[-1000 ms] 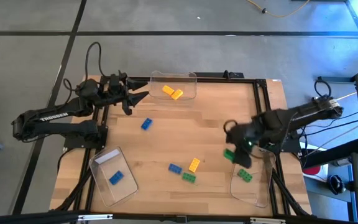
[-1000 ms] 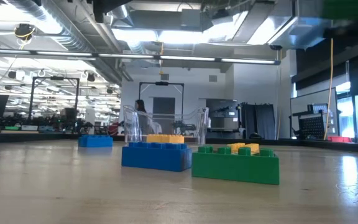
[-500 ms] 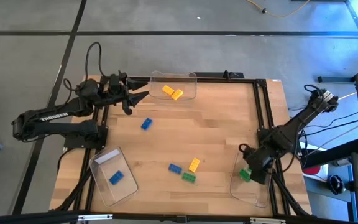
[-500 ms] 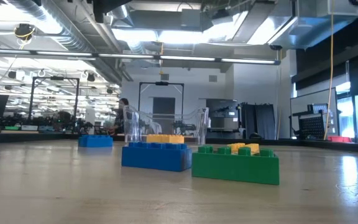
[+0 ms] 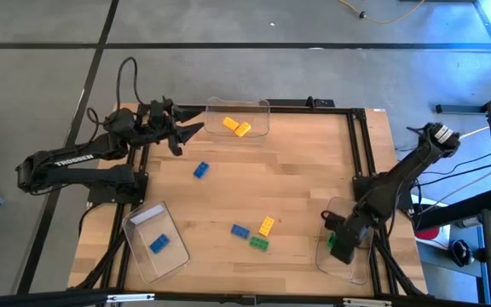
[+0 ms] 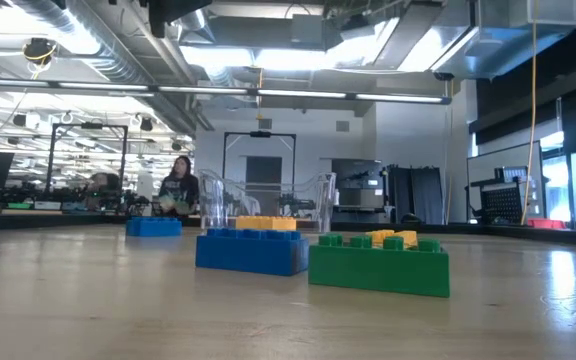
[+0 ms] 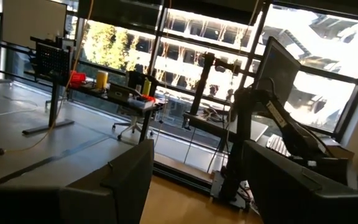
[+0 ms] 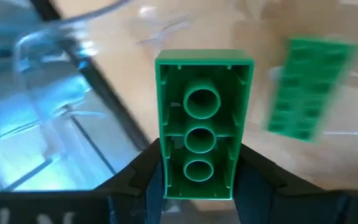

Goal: Sort & place blocks by color
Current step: Put the top green game piece into the bottom right transparent bin, then put the top blue game piece into the bottom left transparent bin

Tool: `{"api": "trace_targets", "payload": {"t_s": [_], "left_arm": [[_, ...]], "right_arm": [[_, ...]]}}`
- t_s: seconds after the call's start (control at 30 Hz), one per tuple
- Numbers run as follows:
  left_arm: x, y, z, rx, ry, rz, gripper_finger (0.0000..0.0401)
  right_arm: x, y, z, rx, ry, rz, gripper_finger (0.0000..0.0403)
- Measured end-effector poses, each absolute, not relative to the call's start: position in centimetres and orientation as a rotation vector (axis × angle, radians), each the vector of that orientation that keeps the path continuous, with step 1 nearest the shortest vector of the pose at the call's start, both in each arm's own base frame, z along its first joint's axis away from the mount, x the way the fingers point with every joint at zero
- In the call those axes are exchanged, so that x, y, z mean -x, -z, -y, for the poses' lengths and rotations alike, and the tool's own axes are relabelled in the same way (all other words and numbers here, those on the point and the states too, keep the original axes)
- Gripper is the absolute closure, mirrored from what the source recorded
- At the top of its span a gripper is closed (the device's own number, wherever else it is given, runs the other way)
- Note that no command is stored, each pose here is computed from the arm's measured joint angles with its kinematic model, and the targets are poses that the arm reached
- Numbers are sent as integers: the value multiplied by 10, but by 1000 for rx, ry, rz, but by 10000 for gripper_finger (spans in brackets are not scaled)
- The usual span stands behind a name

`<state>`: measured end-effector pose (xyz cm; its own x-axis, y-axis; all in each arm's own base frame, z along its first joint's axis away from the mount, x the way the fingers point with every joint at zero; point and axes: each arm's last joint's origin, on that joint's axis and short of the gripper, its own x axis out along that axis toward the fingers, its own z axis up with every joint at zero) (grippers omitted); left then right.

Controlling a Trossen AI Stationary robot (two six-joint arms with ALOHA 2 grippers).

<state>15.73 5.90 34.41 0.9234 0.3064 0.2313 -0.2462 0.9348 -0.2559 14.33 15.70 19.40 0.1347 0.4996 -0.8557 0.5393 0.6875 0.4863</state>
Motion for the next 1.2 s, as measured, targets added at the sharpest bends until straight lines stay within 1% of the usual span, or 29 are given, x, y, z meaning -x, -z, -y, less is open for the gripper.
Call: {"api": "trace_targets", "payload": {"t_s": [0.2,0.57,0.83,0.9,1.0,1.07,1.2], "left_arm": [[-157,-344,-60,227,-318,278,164],[-157,-344,-60,227,-320,278,164],[-157,-344,-60,227,-320,278,164],[-157,-344,-60,227,-319,278,164],[-157,-344,-60,227,-319,278,164],[-157,-344,-60,227,-319,278,164],[-157,-344,-60,227,-319,278,164]], "right_arm": [[-149,-174,-179,-852,55,-1547,265],[-154,-145,-185,-760,145,-1608,265],[-155,-140,-186,-747,164,-1622,263],[-155,-140,-186,-747,165,-1624,236],[-155,-140,-186,-749,162,-1629,174],[-155,-140,-186,-751,158,-1631,142],[-154,-141,-187,-758,144,-1656,112]]}}
